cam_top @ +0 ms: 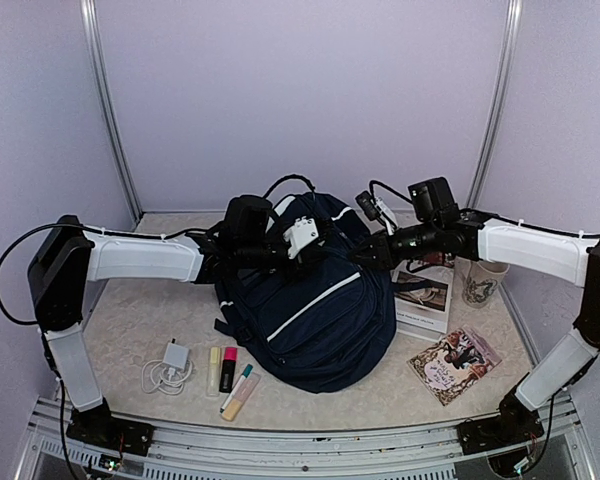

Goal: Pack the student bag
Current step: Pass from the left arm to the right

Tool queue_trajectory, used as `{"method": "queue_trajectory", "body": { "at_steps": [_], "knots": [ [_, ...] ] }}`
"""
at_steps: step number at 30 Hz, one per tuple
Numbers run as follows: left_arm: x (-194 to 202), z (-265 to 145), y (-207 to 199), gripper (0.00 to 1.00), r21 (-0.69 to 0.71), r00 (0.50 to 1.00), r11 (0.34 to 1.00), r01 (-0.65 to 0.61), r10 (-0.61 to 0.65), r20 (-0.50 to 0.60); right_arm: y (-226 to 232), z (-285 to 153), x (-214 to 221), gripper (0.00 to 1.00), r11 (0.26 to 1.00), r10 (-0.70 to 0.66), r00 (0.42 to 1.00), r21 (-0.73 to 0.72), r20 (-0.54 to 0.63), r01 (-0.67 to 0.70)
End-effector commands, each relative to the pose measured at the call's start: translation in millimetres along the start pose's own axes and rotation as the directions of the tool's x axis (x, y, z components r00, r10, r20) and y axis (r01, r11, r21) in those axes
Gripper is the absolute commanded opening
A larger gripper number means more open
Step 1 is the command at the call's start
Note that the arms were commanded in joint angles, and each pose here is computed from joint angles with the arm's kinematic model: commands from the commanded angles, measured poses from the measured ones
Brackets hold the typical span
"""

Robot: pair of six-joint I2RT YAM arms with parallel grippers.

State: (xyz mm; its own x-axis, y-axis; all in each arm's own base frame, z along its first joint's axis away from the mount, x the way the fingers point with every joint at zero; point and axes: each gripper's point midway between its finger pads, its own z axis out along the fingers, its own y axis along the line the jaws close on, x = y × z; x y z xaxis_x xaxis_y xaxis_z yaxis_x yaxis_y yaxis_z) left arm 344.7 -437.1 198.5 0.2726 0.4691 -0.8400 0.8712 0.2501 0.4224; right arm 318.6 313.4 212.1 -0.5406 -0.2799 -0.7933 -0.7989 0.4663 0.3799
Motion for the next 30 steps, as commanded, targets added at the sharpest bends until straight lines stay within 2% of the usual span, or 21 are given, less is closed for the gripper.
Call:
{"method": "queue_trajectory", "body": {
  "at_steps": [1,5,7,10,13,23,30],
  "knots": [
    [-97,-41,40,0.00,-0.142,0.954,0.987,-0.078,0.115,0.276,8,-2,0,0.00,0.998,-0.068,0.997,-0.017,-0.020,0.068],
    [-91,-50,47,0.00,-0.149,0.956,0.986,-0.079,0.118,0.268,21,-19,14,0.04,0.986,-0.165,0.986,-0.039,-0.037,0.163],
    [-91,-54,51,0.00,-0.162,0.956,0.984,-0.080,0.122,0.267,18,-21,26,0.07,0.987,-0.159,0.985,-0.021,-0.073,0.158],
    [-94,-58,54,0.00,-0.175,0.952,0.981,-0.085,0.131,0.277,2,-20,44,0.08,0.990,-0.121,0.983,0.051,-0.139,0.129],
    [-96,-60,52,0.00,-0.171,0.949,0.980,-0.099,0.145,0.280,5,-24,49,0.08,0.990,-0.124,0.982,0.054,-0.142,0.133],
    [-99,-67,41,0.00,-0.132,0.938,0.978,-0.163,0.195,0.287,39,-67,28,0.13,0.970,-0.238,0.970,0.047,-0.039,0.240],
    [-109,-95,29,0.00,0.006,0.896,0.976,-0.219,0.198,0.398,97,-85,-15,0.16,0.920,-0.324,0.934,-0.180,0.148,0.348]
  ]
}}
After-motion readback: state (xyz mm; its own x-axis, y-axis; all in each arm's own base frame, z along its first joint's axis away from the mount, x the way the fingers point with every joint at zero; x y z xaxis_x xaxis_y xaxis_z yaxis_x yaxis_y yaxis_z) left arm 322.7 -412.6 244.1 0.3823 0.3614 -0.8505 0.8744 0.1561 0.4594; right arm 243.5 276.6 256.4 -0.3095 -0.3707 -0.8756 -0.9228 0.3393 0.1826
